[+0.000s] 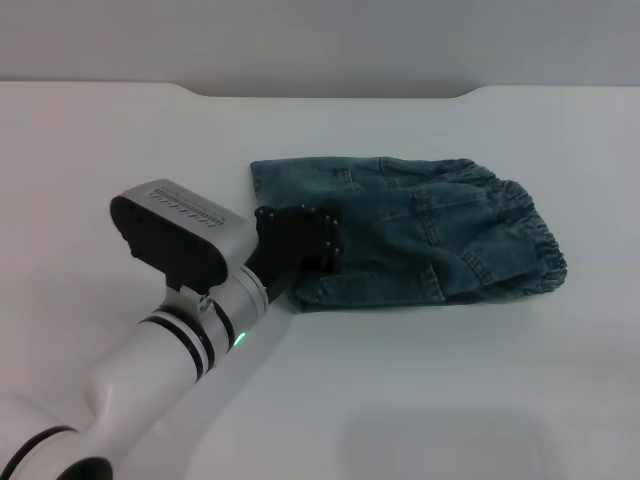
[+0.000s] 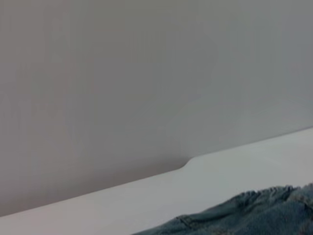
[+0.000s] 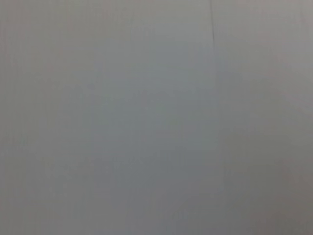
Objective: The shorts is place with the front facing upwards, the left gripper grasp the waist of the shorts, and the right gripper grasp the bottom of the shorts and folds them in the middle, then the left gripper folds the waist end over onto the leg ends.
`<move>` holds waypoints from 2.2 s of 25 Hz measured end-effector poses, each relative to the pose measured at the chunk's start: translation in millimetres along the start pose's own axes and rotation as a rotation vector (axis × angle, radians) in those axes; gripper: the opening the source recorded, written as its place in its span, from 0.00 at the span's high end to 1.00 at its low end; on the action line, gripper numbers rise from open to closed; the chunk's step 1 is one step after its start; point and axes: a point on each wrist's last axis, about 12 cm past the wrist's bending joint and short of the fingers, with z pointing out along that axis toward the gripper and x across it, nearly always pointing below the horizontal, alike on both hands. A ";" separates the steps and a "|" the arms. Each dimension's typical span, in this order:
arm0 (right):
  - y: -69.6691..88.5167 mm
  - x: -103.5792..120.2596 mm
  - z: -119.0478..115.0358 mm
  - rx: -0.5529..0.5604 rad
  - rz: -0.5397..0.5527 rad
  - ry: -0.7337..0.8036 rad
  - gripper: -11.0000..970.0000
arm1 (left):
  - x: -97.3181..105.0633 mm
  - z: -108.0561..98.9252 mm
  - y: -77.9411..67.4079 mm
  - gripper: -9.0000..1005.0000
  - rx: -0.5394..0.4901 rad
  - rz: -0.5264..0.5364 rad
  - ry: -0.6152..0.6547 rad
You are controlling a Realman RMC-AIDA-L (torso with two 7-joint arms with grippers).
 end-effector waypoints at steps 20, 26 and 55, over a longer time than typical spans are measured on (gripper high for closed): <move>4.9 1.5 3.6 -0.014 0.008 0.008 0.99 | 10.1 -37.5 -31.1 0.98 0.026 -0.108 -0.011; 5.5 1.8 4.8 -0.018 0.009 0.009 0.99 | 10.8 -22.4 -21.4 0.98 0.037 -0.068 0.016; 61.1 4.6 9.7 -0.287 -0.100 0.008 0.97 | 8.1 -76.2 92.4 0.87 -0.425 0.028 -0.377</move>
